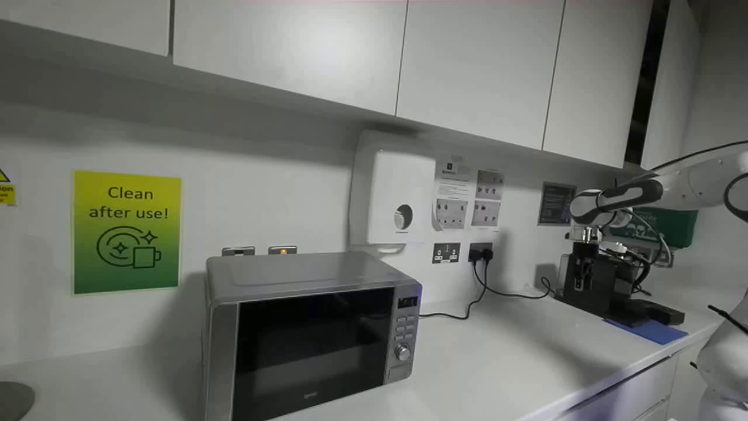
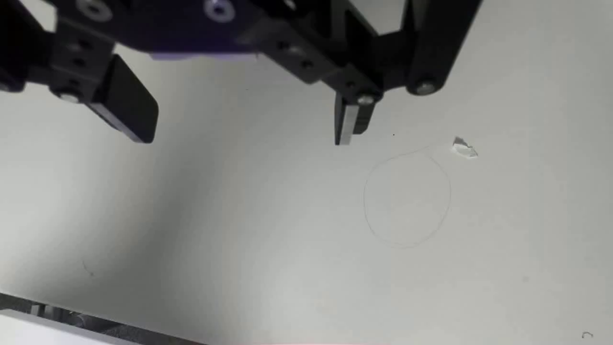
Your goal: Press a button on the wall
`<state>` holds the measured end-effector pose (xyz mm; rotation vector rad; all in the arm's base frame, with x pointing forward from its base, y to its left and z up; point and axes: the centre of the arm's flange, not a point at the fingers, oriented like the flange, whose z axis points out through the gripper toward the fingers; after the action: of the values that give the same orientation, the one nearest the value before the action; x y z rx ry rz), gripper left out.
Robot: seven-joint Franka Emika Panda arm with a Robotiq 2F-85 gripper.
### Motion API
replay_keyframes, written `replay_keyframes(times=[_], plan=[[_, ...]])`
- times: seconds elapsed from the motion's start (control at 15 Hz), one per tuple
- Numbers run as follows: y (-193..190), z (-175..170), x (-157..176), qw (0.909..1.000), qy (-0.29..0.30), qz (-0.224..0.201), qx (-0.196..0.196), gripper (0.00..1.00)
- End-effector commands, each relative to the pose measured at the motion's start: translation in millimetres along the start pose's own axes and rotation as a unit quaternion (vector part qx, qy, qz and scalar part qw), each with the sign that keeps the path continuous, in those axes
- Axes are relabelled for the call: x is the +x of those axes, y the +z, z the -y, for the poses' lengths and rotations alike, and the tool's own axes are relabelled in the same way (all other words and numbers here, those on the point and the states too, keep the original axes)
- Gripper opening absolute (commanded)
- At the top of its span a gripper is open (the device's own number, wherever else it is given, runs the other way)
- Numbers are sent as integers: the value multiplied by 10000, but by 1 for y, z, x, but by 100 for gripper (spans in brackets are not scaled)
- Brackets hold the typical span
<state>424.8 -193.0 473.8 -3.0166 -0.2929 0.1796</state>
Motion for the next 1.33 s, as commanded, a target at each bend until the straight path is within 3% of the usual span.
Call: replay_keyframes(times=[0.0, 0.53, 0.87, 1.27], plan=[[0, 0, 0, 10000, 0, 0, 0, 100], [8, 42, 31, 9992, -262, -140, 268, 100], [16, 74, 64, 9964, -435, -464, 556, 100], [18, 116, 107, 9914, -645, -964, 602, 100]])
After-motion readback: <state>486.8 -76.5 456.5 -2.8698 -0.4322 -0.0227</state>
